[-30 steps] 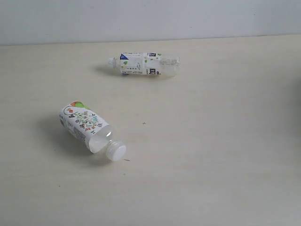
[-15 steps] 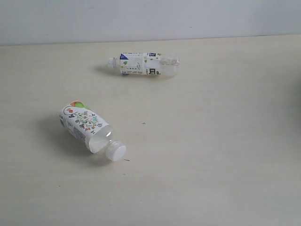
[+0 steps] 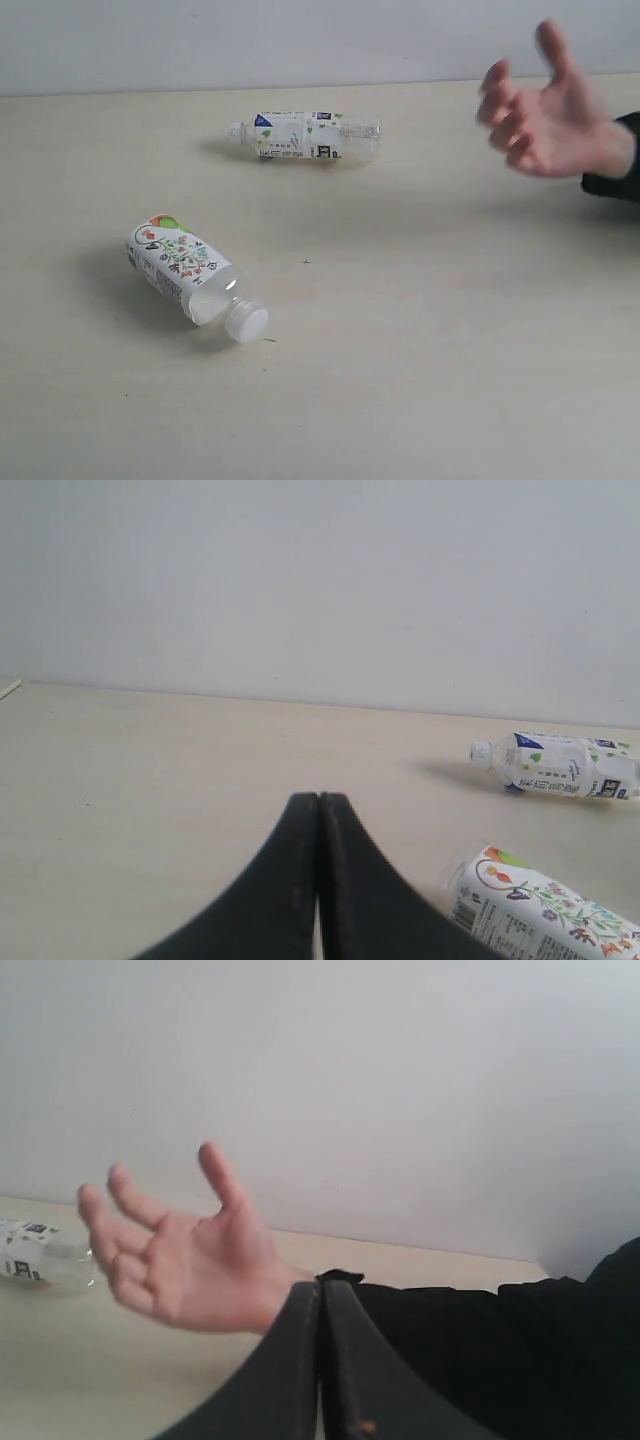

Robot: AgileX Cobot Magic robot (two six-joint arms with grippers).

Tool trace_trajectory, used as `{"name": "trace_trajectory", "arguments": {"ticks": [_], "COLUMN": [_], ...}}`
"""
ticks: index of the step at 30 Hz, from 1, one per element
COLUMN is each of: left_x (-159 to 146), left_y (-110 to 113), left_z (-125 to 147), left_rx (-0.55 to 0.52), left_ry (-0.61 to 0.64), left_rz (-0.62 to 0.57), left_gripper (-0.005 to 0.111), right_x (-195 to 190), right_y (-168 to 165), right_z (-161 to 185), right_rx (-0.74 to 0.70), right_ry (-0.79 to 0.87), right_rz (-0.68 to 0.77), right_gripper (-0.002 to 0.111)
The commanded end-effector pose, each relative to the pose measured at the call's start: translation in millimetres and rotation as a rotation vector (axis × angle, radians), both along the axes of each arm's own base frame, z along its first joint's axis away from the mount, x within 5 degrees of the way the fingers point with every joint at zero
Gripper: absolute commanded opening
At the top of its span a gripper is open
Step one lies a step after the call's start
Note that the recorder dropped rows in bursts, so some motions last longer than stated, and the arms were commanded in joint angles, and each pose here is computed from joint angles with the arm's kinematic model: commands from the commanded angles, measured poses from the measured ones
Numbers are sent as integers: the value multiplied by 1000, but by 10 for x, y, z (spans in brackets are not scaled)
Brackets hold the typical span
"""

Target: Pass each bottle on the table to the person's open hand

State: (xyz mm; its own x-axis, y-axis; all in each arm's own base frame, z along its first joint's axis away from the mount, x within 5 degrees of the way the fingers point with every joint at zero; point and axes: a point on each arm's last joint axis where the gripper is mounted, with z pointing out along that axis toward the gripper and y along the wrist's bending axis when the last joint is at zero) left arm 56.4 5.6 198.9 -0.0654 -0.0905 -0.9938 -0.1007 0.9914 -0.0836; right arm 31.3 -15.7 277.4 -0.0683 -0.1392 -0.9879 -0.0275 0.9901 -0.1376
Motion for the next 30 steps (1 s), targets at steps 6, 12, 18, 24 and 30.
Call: {"name": "trace_trajectory", "arguments": {"ticks": [6, 12, 18, 24, 30], "left_x": [-3, -3, -1, -1, -1], "left_y": [-4, -4, -30, -38, -38], "left_z": [5, 5, 5, 5, 5], "left_rx": [4, 4, 4, 4, 4], "left_ry": [-9, -9, -9, -9, -9], "left_rz": [-7, -7, -53, -67, -67], "left_gripper": [0, 0, 0, 0, 0], "right_x": [117, 105, 107, 108, 108], "right_y": [89, 77, 78, 85, 85], "right_z": [-263, -369, -359, -344, -344], "right_rx": [-23, 52, 46, 47, 47], "right_ry": [-8, 113, 101, 85, 85], "right_rz": [63, 42, 44, 52, 52], "right_gripper": [0, 0, 0, 0, 0]}}
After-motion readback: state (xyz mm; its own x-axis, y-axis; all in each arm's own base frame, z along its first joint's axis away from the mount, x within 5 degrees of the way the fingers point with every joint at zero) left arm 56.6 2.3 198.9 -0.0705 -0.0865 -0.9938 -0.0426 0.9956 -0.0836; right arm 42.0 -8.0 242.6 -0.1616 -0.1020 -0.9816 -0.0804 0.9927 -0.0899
